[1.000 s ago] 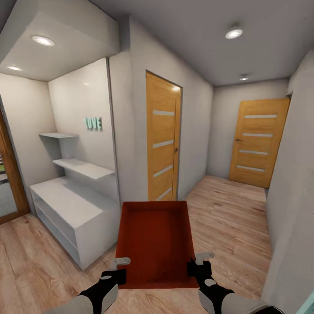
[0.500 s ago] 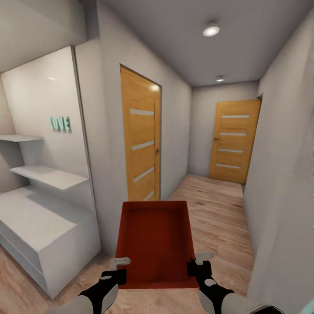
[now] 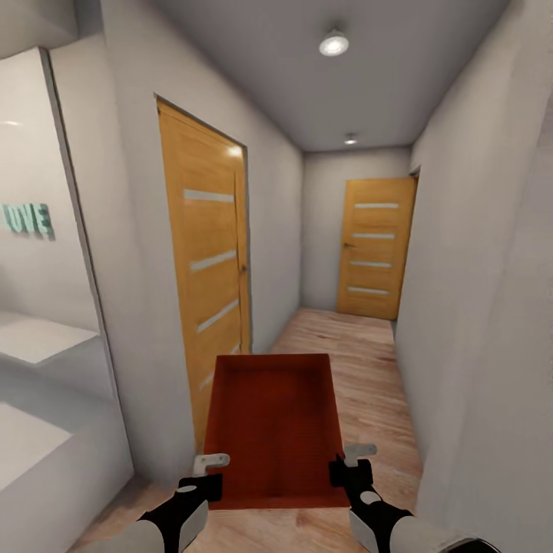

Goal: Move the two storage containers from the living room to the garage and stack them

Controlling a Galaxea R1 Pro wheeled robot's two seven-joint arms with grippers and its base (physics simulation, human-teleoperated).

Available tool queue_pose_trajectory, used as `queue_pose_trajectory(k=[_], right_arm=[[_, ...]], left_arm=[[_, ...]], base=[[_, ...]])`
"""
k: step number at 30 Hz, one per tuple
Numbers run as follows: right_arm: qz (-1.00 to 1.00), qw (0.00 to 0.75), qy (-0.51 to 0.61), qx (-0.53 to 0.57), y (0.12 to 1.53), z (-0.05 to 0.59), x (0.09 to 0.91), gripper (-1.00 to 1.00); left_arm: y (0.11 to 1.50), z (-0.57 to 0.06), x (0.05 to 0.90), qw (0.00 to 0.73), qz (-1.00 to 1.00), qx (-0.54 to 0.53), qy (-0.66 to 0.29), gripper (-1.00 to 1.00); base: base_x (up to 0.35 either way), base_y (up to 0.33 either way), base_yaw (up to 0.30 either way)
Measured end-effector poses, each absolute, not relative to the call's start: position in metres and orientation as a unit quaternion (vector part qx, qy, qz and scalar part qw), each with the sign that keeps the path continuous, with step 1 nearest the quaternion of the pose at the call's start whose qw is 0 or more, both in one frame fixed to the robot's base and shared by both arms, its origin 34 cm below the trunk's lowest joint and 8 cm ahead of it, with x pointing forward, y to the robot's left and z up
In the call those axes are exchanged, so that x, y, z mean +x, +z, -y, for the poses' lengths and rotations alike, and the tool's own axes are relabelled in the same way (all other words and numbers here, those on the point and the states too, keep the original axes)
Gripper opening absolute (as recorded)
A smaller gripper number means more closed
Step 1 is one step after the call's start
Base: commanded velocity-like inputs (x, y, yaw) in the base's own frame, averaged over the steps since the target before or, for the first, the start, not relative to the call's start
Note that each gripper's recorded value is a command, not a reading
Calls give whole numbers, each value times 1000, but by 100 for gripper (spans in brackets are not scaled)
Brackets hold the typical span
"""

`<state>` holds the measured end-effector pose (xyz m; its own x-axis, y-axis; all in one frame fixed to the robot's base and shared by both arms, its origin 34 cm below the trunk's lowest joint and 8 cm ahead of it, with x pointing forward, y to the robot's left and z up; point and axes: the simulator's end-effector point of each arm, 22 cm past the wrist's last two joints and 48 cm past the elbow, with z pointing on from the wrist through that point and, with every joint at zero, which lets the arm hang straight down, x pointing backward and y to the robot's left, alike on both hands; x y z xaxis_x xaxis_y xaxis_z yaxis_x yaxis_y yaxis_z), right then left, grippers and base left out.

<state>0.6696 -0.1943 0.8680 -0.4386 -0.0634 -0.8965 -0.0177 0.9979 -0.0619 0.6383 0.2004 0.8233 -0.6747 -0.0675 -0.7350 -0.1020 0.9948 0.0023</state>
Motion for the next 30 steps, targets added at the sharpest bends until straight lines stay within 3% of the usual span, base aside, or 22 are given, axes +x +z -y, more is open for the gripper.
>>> queue_pose_trajectory(k=[30], right_arm=[[-848, 529, -21, -24, 868, 194, 670, -100]], left_arm=[[823, -200, 638, 401, -915, -47, 22, -100]], base=[[322, 5, -15]])
